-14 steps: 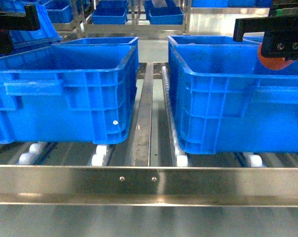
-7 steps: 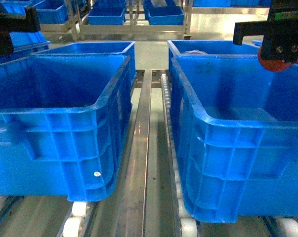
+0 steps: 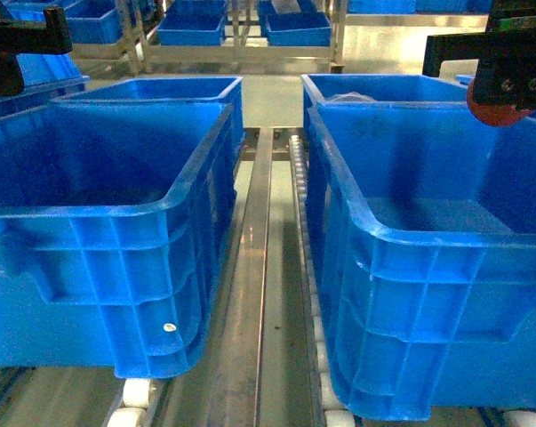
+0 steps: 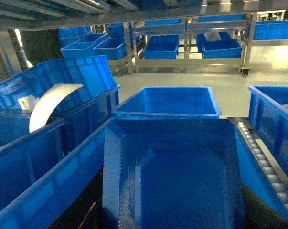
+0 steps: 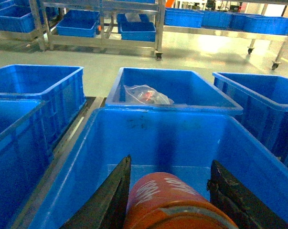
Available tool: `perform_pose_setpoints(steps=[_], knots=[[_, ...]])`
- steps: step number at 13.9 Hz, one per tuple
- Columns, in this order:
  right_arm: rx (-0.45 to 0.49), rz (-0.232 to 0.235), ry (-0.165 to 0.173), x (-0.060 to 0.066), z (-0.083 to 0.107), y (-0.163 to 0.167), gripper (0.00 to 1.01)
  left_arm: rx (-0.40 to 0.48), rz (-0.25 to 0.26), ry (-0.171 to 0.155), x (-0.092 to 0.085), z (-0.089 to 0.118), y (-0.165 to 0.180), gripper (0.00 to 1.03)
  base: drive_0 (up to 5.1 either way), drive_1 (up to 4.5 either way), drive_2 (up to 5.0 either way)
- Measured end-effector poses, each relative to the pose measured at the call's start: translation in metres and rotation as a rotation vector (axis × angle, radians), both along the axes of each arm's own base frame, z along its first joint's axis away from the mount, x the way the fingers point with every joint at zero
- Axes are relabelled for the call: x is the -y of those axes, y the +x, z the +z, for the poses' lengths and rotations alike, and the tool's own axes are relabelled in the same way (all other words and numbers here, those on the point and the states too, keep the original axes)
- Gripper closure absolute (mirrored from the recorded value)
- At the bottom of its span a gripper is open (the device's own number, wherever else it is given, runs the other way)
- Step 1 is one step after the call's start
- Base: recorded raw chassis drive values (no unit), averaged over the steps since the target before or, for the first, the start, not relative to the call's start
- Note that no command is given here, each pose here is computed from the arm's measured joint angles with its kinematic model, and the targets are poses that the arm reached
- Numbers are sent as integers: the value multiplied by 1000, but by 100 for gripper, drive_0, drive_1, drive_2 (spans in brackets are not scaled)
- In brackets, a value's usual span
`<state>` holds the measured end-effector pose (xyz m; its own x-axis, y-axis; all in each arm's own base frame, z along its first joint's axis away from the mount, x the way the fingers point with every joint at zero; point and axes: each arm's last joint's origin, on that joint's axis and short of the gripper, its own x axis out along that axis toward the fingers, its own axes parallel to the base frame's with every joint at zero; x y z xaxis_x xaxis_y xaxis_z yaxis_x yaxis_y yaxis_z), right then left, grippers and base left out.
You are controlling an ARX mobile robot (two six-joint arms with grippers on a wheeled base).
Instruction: Sort blue parts and orange caps into right shelf containers
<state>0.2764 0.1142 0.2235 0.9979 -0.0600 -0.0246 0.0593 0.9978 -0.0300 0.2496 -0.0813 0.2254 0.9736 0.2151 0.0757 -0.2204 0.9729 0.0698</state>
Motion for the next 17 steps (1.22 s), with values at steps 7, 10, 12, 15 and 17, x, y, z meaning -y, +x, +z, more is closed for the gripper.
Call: perform_pose_setpoints(steps=[7,10,12,15,17], knots=[[0,0,0,0,0,0,58,0,0,0,0,0,0,59,0,427,-427],[0,0,0,0,0,0,58,0,0,0,0,0,0,59,0,285,-285],[0,0,0,0,0,0,58,0,0,1,0,0,0,59,0,0,0],[0,0,0,0,0,0,58,0,0,1,0,0,0,59,0,0,0],[0,0,0,0,0,0,58,0,0,1,0,0,0,59,0,0,0]])
